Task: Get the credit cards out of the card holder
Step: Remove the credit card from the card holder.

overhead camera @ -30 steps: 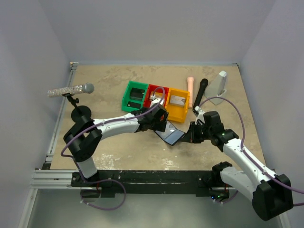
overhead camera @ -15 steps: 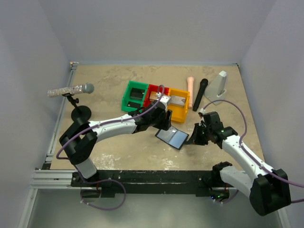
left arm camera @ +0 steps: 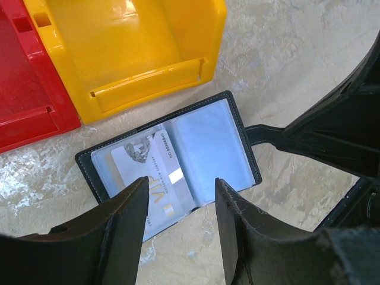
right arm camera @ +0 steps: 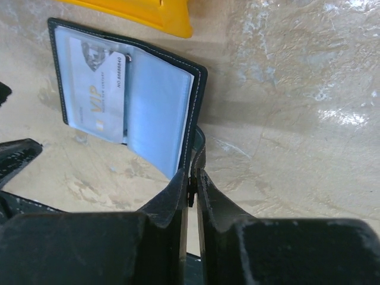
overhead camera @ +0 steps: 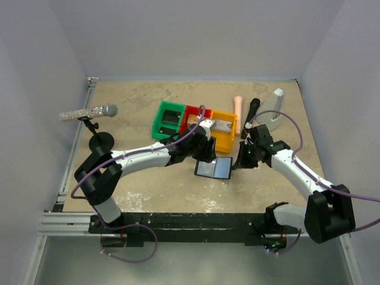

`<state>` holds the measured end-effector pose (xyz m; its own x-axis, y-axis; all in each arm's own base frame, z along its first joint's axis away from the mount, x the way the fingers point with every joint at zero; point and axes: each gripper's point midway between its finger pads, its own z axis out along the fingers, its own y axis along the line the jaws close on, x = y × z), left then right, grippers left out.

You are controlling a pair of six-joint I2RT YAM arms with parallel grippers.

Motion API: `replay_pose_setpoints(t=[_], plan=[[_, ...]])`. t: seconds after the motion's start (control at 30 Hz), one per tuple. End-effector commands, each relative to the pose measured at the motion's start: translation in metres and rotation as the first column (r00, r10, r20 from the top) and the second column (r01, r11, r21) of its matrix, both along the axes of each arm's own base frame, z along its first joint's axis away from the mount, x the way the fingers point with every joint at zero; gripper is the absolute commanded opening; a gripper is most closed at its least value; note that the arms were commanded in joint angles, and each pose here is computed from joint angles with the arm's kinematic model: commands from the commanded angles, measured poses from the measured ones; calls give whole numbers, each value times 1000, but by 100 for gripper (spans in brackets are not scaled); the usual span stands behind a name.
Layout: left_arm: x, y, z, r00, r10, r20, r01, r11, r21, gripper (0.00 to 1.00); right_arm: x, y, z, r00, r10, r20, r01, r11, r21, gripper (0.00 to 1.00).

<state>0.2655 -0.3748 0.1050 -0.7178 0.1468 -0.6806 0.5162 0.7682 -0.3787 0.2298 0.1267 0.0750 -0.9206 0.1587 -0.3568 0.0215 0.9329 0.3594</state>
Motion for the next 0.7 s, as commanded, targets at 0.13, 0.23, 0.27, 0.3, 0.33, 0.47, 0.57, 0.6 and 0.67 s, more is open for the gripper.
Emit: replay_pose_setpoints(t=[0.13,0.23,0.27,0.3,0.33,0.47,0.57,0.6,0.67], plan=[[6,11,-22,999,53,-4,-53,998,25,46,8,-12,20,996,-26,85,30,998,-51,50],[8,21,-25,995,104,3,-104,994,37,43,7,-20,34,990,-42,132,52,996,-73,56],[10,24,-25,993,118,10,-119,992,36,43,7,-19,39,987,-42,153,52,997,-62,56],[12,27,-24,991,136,13,-136,990,35,42,7,-16,46,982,-34,185,43,998,-41,56],[13,30,-25,989,148,11,-148,988,36,41,6,-9,50,978,-18,210,20,1000,-7,56],[11,34,-29,985,170,-9,-170,985,28,36,9,28,59,963,44,266,-85,986,144,41],[8,32,-26,985,174,-12,-174,985,-20,34,11,48,48,970,87,227,-122,981,148,27],[6,33,-27,985,171,-13,-172,985,-26,34,12,53,43,972,100,214,-132,981,139,24],[2,35,-30,986,164,-19,-165,986,-28,34,15,61,34,975,110,191,-137,981,137,22]])
